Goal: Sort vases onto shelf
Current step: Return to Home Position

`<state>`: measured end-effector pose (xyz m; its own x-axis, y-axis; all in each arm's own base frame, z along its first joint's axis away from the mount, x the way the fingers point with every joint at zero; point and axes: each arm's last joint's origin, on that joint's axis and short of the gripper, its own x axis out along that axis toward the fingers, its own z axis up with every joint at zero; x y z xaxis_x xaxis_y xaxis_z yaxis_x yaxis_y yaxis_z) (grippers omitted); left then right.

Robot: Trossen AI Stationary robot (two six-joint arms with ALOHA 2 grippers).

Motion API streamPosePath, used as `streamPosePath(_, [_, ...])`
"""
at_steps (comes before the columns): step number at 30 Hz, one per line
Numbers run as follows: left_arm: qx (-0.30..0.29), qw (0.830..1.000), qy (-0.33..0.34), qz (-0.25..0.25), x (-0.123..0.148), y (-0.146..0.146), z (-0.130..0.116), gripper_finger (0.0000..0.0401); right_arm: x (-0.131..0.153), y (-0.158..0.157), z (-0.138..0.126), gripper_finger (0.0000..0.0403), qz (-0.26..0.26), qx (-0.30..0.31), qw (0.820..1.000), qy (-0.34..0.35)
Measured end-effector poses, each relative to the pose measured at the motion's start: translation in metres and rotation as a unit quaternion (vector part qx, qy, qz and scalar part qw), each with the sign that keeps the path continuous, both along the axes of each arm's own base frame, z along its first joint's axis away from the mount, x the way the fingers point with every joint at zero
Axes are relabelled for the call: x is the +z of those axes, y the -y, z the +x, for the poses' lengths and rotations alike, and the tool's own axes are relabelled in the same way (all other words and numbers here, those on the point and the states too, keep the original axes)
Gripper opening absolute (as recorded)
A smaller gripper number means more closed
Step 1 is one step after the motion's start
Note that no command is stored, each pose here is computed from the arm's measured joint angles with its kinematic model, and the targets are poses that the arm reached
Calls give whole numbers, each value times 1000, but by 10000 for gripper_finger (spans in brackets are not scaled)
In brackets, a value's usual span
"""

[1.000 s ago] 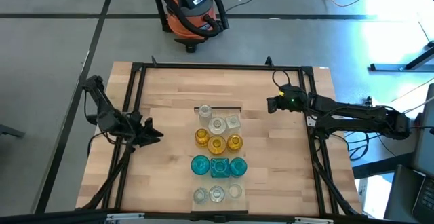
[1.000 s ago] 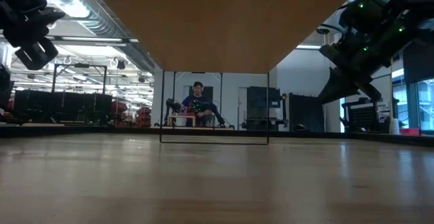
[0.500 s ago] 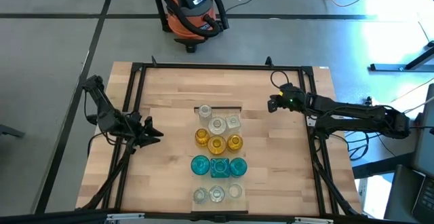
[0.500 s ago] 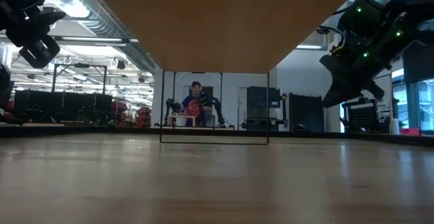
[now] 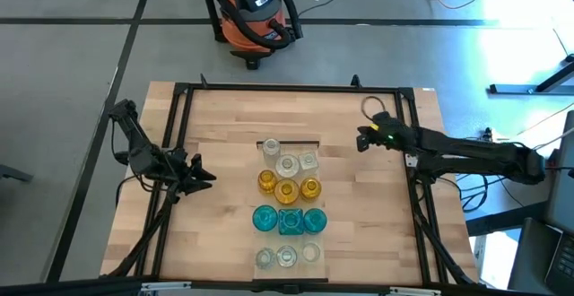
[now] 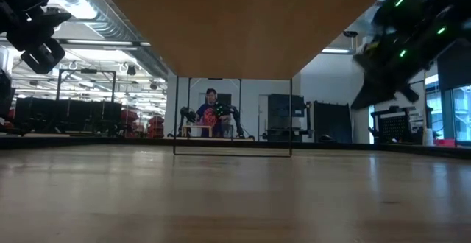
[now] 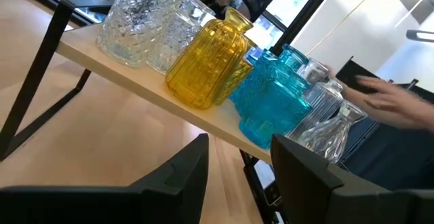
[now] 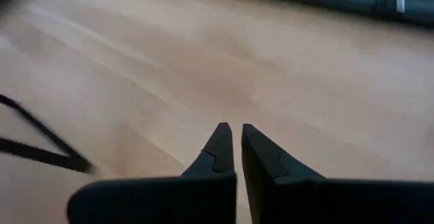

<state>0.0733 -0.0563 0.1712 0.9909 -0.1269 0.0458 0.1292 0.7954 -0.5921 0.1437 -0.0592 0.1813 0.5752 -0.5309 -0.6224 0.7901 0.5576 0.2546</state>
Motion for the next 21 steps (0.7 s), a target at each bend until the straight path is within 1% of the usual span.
streamPosePath(3, [0,1000,0,0,0,0,0,151,16,-15,-10,1,-27,27,998,45])
streamPosePath(7, [1,1000,0,0,0,0,0,151,30,-33,-29,1,-19,99,989,107])
streamPosePath(10, [1,1000,0,0,0,0,0,151,32,-42,-50,1,-14,134,984,118])
streamPosePath(12, [1,1000,0,0,0,0,0,151,26,-46,-62,1,-4,152,983,105])
streamPosePath(15, [1,1000,0,0,0,0,0,151,3,-48,-76,1,5,163,984,78])
streamPosePath(18, [1,1000,0,0,0,0,0,151,-23,-48,-79,1,6,163,984,74])
streamPosePath(19, [1,1000,0,0,0,0,0,151,-30,-48,-78,1,9,164,984,64])
streamPosePath(21, [1,1000,0,0,0,0,0,151,-33,-50,-79,1,32,188,981,46])
